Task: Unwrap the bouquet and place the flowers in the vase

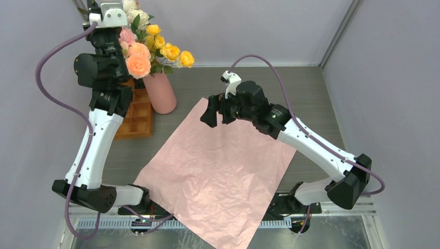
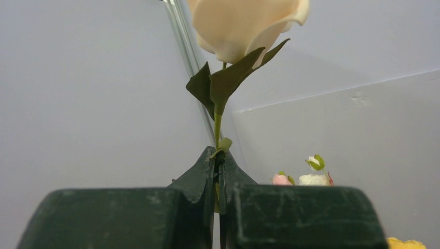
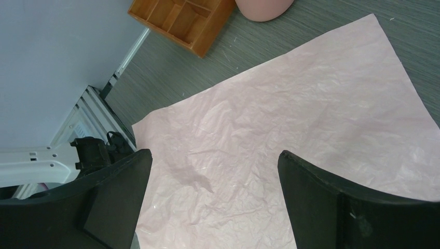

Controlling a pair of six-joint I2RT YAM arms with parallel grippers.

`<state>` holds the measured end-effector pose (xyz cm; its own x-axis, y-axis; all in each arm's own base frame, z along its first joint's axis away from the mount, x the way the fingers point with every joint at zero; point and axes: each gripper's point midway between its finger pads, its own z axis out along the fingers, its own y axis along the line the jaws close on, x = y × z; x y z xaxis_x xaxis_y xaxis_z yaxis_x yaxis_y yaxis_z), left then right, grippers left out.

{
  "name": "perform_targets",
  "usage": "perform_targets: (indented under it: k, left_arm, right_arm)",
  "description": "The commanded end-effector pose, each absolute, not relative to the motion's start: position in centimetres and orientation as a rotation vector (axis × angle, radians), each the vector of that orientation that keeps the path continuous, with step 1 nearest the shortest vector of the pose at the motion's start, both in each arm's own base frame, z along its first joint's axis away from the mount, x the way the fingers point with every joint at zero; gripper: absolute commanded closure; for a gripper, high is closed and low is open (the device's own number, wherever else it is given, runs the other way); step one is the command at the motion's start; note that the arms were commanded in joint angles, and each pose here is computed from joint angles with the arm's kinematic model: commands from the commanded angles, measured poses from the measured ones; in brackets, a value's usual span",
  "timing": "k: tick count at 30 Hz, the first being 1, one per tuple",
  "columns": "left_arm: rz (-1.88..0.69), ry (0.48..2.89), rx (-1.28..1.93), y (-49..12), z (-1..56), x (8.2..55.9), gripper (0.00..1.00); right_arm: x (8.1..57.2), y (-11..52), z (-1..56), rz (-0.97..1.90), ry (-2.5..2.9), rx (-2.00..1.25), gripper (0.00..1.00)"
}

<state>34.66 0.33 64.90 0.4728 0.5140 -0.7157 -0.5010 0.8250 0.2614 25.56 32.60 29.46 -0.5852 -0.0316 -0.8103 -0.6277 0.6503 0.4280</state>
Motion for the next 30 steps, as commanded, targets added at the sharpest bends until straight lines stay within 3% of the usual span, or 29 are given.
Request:
perform_targets:
  k: [1,14,20,30]
  left_arm:
    - [0.650,0.806,-0.020,0.8,66.1,34.3,1.00]
    - [0.458,0.922,-0.152,3.8,65.5,31.2,1.00]
    - [0.570,0.952,-0.218,6.5,65.2,33.4,1.00]
    - [0.377,0.973,-0.266,6.7,63.6,39.7,1.00]
  right_arm:
    - [25.9,33.2,33.7,0.989,1.936,-0.491,0.04]
    - [25.2,33.1,33.8,1.010,1.923,-0.516,0.03]
    - [25.1,33.3,33.9,1.015,1.924,-0.532,0.03]
    - [25.5,32.5,33.1,0.988,1.935,-0.513,0.03]
